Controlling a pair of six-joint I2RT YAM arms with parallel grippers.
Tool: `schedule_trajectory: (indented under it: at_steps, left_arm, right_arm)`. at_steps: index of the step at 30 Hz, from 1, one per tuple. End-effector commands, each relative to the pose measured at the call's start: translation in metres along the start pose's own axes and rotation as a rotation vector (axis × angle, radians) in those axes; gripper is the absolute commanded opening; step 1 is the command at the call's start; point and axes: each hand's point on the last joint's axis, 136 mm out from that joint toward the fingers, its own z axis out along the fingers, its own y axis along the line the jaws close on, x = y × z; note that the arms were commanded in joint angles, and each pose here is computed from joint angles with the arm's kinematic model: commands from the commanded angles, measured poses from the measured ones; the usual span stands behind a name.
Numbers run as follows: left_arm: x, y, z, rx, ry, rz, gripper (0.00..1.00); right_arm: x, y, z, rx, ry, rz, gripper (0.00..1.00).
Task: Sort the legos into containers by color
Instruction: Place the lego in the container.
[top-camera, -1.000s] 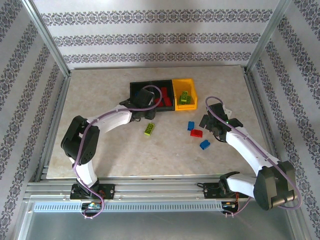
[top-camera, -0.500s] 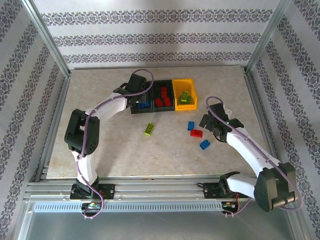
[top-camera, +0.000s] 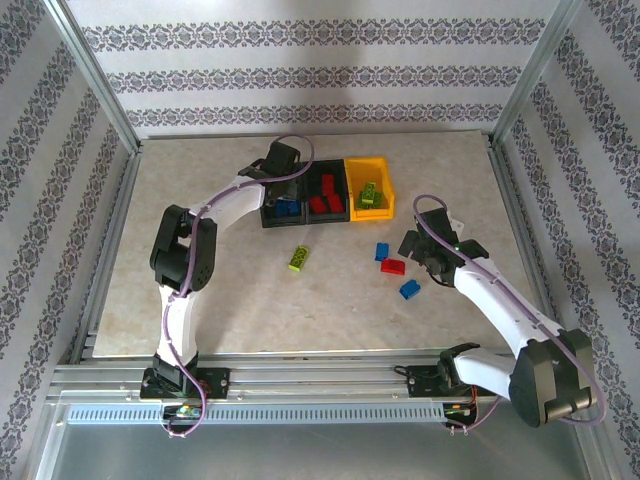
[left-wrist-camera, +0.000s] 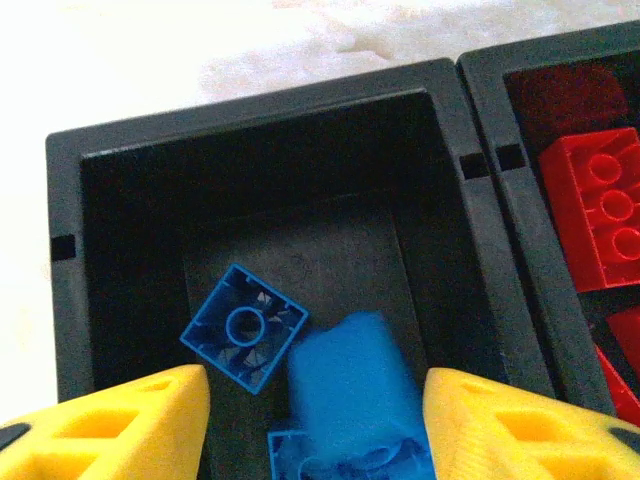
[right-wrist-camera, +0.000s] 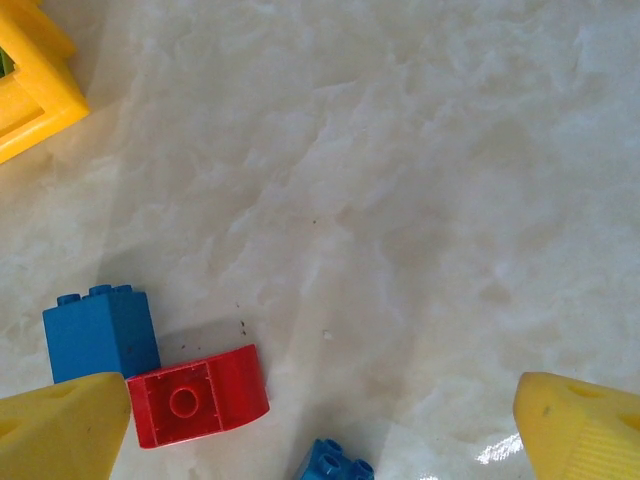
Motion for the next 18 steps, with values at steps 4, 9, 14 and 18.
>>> schedule_trajectory:
  at_steps: [4,9,14,18]
  left_arm:
    - [-0.005,0.005,-0.007,-0.003,0.008,-0.008,0.62]
    - [-0.011,0.002,-0.024,0.031,-0.016,-0.033,0.62]
    - [-0.017,-0.002,-0.046,0.078,-0.051,-0.068,0.63]
    - [-0.015,-0.017,-0.063,0.160,-0.073,-0.087,0.63]
  right_arm:
    - [0.001,-0.005,-0.002,-0.002,-0.011,0.011,0.99]
    - [-0.002,-0.003,-0.003,-0.007,-0.014,0.013,0.98]
    - [-0.002,-0.003,-0.003,-0.002,-0.014,0.014,0.98]
    - [-0.002,-0.005,-0.002,0.006,-0.014,0.016,0.98]
